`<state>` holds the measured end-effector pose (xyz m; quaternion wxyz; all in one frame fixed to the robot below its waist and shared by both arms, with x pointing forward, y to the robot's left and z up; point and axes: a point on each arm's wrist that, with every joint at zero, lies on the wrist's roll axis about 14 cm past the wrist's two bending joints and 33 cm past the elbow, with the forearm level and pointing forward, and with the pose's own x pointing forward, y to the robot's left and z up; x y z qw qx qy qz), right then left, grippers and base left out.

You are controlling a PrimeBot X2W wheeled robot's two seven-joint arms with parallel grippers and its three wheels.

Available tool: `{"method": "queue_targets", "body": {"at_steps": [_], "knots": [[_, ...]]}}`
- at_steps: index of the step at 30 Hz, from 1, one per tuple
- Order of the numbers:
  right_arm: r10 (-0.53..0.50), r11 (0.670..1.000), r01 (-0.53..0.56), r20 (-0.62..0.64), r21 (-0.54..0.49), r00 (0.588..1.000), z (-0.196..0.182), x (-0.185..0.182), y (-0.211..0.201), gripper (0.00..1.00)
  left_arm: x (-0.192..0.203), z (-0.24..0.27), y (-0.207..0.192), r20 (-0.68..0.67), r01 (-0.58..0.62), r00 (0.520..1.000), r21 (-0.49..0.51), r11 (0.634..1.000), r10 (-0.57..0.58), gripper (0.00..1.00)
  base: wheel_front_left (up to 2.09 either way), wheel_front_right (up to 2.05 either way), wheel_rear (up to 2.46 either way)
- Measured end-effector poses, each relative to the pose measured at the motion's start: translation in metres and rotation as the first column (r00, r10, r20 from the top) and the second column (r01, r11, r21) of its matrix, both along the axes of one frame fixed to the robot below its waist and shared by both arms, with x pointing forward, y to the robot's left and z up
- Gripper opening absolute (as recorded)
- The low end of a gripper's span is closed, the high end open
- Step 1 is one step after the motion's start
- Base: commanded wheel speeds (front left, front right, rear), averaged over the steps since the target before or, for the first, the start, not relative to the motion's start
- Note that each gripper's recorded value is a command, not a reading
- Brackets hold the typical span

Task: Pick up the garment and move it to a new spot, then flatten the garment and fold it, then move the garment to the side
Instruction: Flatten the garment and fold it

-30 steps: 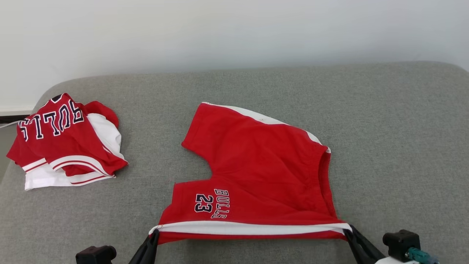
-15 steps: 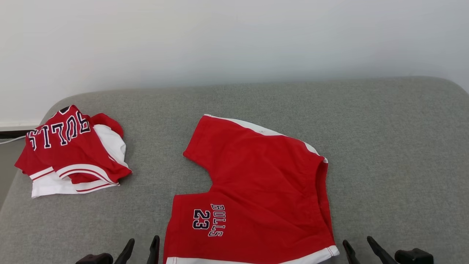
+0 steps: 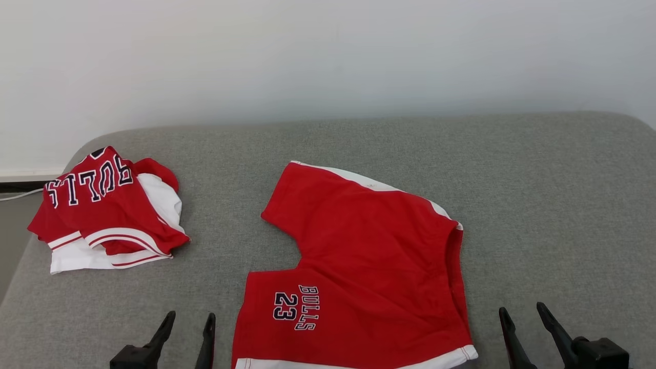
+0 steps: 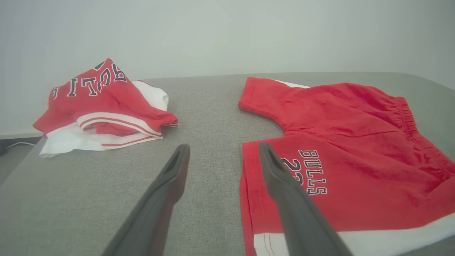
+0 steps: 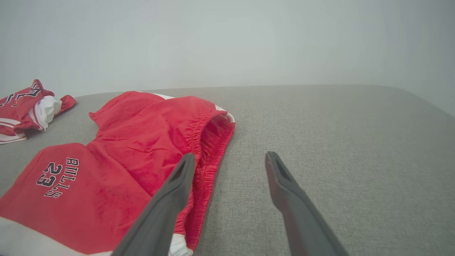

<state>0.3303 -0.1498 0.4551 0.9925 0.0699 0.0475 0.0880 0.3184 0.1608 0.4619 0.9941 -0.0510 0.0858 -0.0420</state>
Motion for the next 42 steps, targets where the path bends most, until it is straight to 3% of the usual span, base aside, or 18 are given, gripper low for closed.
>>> {"method": "queue_targets", "body": {"at_steps": [19,27,37,38,39,40,41,42], "knots": [[0.062,0.998,-0.061,-0.074,0.011,0.995,-0.022,-0.010,0.027,1.00,-0.019,-0.024,-0.018,-0.115,0.062,0.991,-0.028,0.998,-0.065,1.00,0.00,0.00,0.00],[0.116,0.993,-0.110,-0.176,0.043,0.978,-0.050,-0.025,0.046,1.00,-0.037,-0.053,-0.049,-0.257,0.154,0.950,-0.118,0.981,-0.180,1.00,0.00,0.00,0.00],[0.149,0.989,-0.142,-0.222,0.045,0.964,-0.064,-0.017,0.055,1.00,-0.037,-0.089,-0.051,-0.378,0.154,0.903,-0.158,0.975,-0.204,1.00,0.00,0.00,0.00],[0.153,0.988,-0.147,-0.223,0.046,0.963,-0.065,-0.016,0.056,0.87,-0.036,-0.092,-0.050,-0.385,0.153,0.900,-0.159,0.975,-0.204,1.00,0.00,0.00,0.00],[0.154,0.988,-0.147,-0.225,0.051,0.962,-0.065,-0.015,0.056,0.54,-0.035,-0.094,-0.050,-0.391,0.152,0.897,-0.165,0.975,-0.206,1.00,0.00,0.00,0.00],[0.158,0.987,-0.150,-0.230,0.053,0.960,-0.067,-0.014,0.057,0.45,-0.034,-0.095,-0.050,-0.393,0.147,0.897,-0.167,0.975,-0.203,1.00,0.00,0.00,0.00],[0.164,0.986,-0.155,-0.237,0.056,0.957,-0.069,-0.015,0.059,0.26,-0.034,-0.097,-0.051,-0.398,0.148,0.894,-0.175,0.973,-0.207,1.00,0.00,0.00,0.00],[0.168,0.986,-0.158,-0.242,0.057,0.956,-0.070,-0.015,0.060,0.04,-0.035,-0.099,-0.053,-0.406,0.145,0.889,-0.191,0.971,-0.212,0.94,0.00,0.00,0.00]]}}
